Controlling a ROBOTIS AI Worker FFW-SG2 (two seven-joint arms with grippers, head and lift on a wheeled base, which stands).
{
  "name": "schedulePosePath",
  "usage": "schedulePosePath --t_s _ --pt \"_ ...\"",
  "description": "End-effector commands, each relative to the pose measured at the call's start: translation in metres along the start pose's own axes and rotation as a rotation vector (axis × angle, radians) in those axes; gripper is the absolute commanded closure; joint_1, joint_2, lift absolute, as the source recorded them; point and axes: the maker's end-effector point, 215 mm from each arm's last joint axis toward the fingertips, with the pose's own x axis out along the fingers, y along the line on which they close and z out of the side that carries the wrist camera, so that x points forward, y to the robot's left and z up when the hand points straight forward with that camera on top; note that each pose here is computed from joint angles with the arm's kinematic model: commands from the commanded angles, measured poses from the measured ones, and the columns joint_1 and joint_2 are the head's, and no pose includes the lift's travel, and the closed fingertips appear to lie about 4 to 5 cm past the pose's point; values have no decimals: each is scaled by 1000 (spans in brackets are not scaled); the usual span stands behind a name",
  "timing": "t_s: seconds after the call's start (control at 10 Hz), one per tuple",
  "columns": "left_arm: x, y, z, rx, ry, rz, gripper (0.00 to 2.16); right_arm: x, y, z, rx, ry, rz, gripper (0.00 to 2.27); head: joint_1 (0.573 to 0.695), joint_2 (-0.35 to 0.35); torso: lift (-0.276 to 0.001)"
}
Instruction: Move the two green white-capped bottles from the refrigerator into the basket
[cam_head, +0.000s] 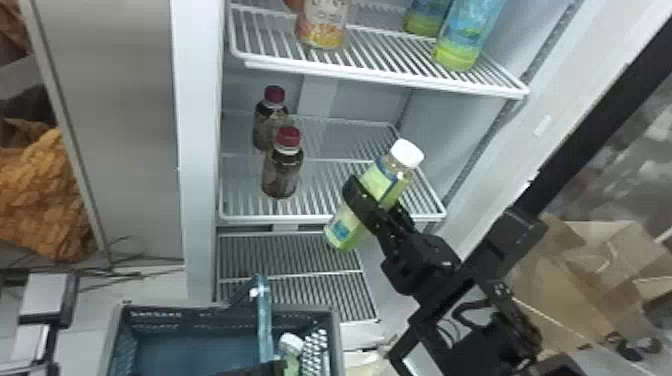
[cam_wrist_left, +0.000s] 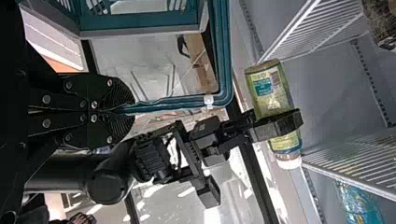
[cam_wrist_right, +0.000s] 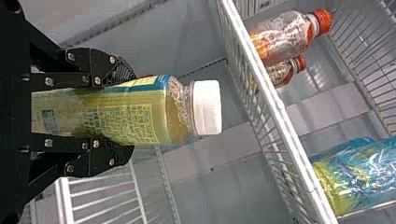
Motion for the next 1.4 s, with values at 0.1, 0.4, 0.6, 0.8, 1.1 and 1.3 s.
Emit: schedulePosePath --t_s 0.1,0.4,0.6,0.8,1.1,1.3 --pt "-1 0 -1 -2 -1 1 1142 -21 36 -18 58 75 58 955 695 -350 -263" --pt "-1 0 0 -2 -4 1 1142 -50 51 -51 94 194 74 955 695 -308 -263" --pt "0 0 0 1 -2 1 1142 -68 51 -72 99 280 56 955 695 -308 -263" --pt "0 1 1 3 0 5 1141 -85 51 -94 111 367 44 955 695 -315 -263" --pt "1 2 0 6 4 8 1142 -95 64 -120 207 442 76 955 695 -311 -263" --pt "1 2 1 8 4 9 1142 -106 73 -138 240 514 96 955 695 -293 -263"
